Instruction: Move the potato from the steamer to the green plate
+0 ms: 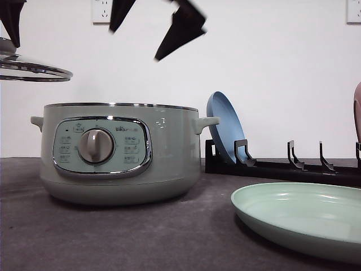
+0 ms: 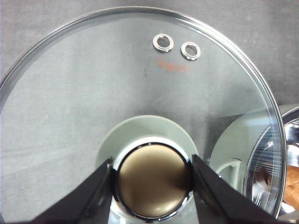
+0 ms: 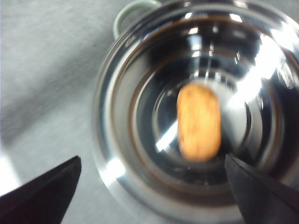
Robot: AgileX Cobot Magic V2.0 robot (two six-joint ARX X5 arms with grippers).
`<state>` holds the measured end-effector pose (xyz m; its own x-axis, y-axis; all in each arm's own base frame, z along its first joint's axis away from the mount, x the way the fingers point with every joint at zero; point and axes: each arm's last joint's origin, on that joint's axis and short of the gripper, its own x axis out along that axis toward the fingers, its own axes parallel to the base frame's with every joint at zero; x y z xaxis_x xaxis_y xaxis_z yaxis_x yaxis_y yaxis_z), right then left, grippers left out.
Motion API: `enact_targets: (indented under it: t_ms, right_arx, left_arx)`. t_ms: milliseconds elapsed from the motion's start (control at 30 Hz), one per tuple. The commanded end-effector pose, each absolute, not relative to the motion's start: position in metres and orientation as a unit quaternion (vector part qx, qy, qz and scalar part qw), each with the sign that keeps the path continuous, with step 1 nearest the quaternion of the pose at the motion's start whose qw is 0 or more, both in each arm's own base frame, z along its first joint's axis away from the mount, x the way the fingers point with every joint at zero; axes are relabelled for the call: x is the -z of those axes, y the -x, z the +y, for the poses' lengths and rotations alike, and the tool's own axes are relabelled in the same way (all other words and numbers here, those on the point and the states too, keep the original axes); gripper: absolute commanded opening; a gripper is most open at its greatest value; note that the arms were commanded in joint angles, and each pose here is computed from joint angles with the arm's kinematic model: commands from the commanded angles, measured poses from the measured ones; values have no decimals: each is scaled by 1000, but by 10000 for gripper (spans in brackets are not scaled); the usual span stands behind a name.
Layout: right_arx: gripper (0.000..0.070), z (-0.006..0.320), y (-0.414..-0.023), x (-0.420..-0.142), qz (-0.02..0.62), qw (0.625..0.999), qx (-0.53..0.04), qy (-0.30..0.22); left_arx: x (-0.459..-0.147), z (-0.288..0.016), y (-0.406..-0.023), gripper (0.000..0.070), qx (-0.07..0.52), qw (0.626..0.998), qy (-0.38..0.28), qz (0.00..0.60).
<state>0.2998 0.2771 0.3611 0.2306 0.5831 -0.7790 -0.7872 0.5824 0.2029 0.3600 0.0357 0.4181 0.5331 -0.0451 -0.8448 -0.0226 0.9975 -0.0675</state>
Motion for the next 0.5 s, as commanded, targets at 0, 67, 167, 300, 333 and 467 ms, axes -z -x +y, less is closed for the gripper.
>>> enact_targets:
  t_ms: [0,67,167,300,333,467]
  right_arx:
    - [622,290,-311,-351,427,770,-453,141]
    - [622,296,-322,-339,432,767,-452,147]
    - [622,304,-336,-320,436,765,-449,151]
    - [622,311,-347,-300,435,766,-442,171]
    - [622,312,-349,-296,433,767,-438,180]
    - [622,317,-355,-284,429,768,-433,197]
  left_arx:
    - [-437,37,-353,0,6,895,28,444]
    - [-437,37,-353,0,5,895,29,445]
    - [-437,37,-353,0,5,895,29,446]
    - [-436,37,-353,0,5,894,29,447]
    - [-436,37,-353,0,5,894,29,447]
    - [-436,37,-353,0,5,894,29,447]
